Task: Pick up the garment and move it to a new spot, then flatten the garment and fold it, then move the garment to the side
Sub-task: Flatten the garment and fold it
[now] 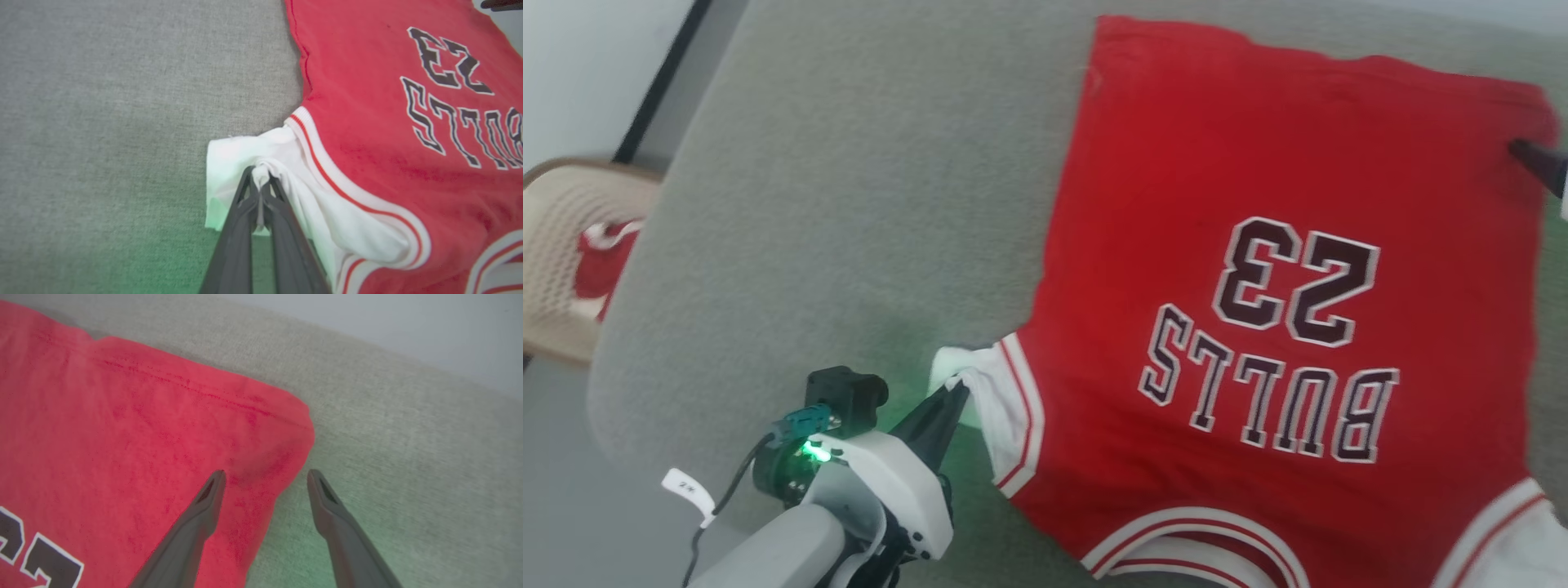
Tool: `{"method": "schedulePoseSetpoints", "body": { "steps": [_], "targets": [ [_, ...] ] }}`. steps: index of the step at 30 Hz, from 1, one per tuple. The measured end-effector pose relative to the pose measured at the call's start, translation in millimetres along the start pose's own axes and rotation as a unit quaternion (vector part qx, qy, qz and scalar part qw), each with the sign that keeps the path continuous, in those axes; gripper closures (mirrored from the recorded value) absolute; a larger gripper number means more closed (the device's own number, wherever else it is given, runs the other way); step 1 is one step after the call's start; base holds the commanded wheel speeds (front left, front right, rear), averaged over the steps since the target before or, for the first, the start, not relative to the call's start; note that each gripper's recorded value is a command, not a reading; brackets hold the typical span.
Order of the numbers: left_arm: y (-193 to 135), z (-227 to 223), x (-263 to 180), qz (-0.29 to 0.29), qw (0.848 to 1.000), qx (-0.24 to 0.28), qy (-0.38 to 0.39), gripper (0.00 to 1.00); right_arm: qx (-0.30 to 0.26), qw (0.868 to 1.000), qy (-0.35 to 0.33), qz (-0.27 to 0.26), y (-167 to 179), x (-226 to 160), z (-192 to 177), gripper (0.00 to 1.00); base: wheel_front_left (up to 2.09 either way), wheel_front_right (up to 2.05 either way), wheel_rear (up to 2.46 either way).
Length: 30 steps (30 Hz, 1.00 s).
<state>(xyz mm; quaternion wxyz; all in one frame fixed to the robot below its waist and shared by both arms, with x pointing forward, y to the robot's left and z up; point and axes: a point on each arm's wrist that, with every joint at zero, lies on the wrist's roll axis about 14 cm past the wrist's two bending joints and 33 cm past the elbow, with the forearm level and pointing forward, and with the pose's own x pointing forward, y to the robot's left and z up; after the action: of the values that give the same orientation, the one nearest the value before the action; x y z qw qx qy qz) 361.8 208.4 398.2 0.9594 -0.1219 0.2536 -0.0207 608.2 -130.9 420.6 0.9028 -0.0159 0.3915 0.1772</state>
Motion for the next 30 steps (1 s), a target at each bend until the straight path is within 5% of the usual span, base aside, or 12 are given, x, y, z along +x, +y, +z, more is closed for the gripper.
{"method": "schedulePoseSetpoints", "body": {
  "steps": [8,9,10,11,30],
  "targets": [
    [11.7,-10.8,-1.3,0.019,1.0,-0.013,0.008,1.0,0.037,0.986,0.161,-0.018,0.9,34.3,-39.9,0.0,0.0,0.0,0.0],
    [12.7,-12.0,-1.1,0.02,1.0,-0.014,0.01,1.0,0.044,0.984,0.172,-0.018,1.6,35.9,-42.5,0.11,0.0,0.0,0.0],
    [14.1,-13.4,-1.1,0.021,1.0,-0.014,0.011,1.0,0.041,0.983,0.179,-0.018,3.5,36.9,-42.7,0.7,0.0,0.0,0.0],
    [14.3,-13.9,0.0,0.021,1.0,-0.016,0.011,1.0,0.031,0.983,0.183,-0.019,5.5,38.4,-42.7,1.0,0.0,0.0,0.0],
    [12.4,17.3,26.2,-0.01,1.0,0.016,-0.021,1.0,-0.054,0.991,0.121,0.0,-1.0,-37.3,-58.7,1.0,0.0,0.0,0.0]
  ]
}}
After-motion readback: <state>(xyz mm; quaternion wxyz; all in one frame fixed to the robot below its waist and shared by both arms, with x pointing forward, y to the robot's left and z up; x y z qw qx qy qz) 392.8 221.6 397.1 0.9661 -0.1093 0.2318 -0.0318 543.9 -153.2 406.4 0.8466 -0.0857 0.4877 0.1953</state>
